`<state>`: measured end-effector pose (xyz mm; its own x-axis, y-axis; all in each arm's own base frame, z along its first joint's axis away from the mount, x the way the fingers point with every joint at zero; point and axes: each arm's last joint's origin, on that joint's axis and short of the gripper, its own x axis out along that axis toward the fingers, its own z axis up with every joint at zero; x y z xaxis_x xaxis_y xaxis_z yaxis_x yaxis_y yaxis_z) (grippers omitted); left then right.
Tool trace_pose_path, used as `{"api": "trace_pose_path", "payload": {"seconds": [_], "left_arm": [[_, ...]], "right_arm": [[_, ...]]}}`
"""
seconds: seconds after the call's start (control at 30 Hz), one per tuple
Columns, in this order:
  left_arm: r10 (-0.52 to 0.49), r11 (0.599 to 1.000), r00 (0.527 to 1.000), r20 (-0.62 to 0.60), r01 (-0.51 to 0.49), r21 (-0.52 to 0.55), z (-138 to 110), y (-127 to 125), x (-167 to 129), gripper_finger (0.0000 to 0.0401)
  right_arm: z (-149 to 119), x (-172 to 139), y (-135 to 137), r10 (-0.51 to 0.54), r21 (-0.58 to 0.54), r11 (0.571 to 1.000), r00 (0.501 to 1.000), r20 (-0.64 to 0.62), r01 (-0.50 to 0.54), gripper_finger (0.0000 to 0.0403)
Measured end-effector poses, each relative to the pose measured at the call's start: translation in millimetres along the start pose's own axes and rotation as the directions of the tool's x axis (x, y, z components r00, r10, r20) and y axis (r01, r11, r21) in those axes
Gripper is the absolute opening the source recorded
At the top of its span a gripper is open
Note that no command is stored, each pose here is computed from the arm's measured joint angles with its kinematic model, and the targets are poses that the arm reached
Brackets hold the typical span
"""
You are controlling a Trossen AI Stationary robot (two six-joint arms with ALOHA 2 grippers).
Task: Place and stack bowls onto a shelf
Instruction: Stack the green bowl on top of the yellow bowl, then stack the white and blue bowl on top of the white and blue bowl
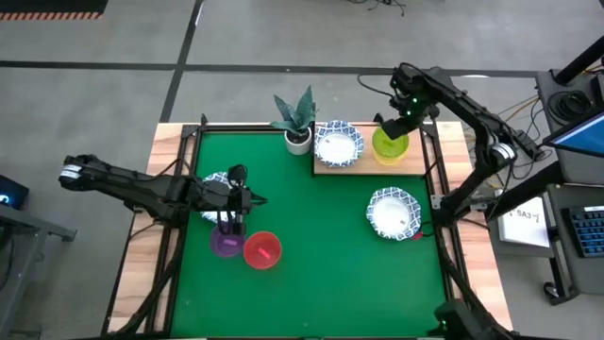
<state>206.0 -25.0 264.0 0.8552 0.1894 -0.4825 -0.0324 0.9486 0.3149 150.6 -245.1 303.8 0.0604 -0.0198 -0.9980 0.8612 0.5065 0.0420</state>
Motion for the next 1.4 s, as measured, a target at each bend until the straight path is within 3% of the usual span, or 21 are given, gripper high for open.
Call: {"api": "trace_pose_path", "payload": {"seconds": [0.23,0.63,0.77,0.87,1.07,1.17,1.27,1.33,1.4], "left_arm": [[0.003,1.000,1.000,0.013,-0.003,0.003,1.3,0.3,0.0,0.0000],[0.003,1.000,1.000,0.016,-0.003,0.002,1.5,0.3,0.1,0.0000],[0.005,1.000,1.000,0.024,-0.005,-0.001,2.2,0.4,0.1,0.0000],[0.005,1.000,1.000,0.026,-0.005,-0.001,2.5,0.5,0.1,0.0000],[0.005,1.000,1.000,0.027,-0.005,-0.002,2.6,0.4,0.0,0.0000],[0.005,1.000,1.000,0.027,-0.005,-0.008,2.6,0.4,0.0,0.0000],[0.005,1.000,1.000,0.027,-0.004,-0.019,2.4,0.4,0.1,0.0000],[0.005,0.999,1.000,0.027,-0.004,-0.033,2.3,0.3,0.2,0.0000],[0.005,0.999,1.000,0.030,-0.004,-0.051,2.5,0.4,0.2,0.0000]], "right_arm": [[13.3,19.0,-0.5,0.000,-0.040,0.999,0.999,-0.052,-0.002,0.0019],[13.8,14.7,-1.8,-0.049,-0.025,0.998,0.999,-0.018,0.049,0.0107],[7.0,1.9,4.0,-0.001,0.003,1.000,0.999,0.040,0.001,0.0104],[3.3,-5.6,19.1,0.063,-0.031,0.998,0.991,0.121,-0.060,0.0091],[-11.5,-2.5,58.9,0.119,-0.162,0.983,0.972,0.202,-0.087,0.0056],[-29.9,1.9,87.2,0.200,-0.265,0.957,0.934,0.296,-0.121,0.0044],[-57.5,6.0,117.4,0.314,-0.417,0.898,0.867,0.387,-0.139,0.0037],[-79.9,7.7,137.6,0.422,-0.543,0.828,0.794,0.438,-0.140,0.0034],[-104.0,13.3,157.0,0.550,-0.670,0.731,0.695,0.464,-0.131,0.0034]]}}
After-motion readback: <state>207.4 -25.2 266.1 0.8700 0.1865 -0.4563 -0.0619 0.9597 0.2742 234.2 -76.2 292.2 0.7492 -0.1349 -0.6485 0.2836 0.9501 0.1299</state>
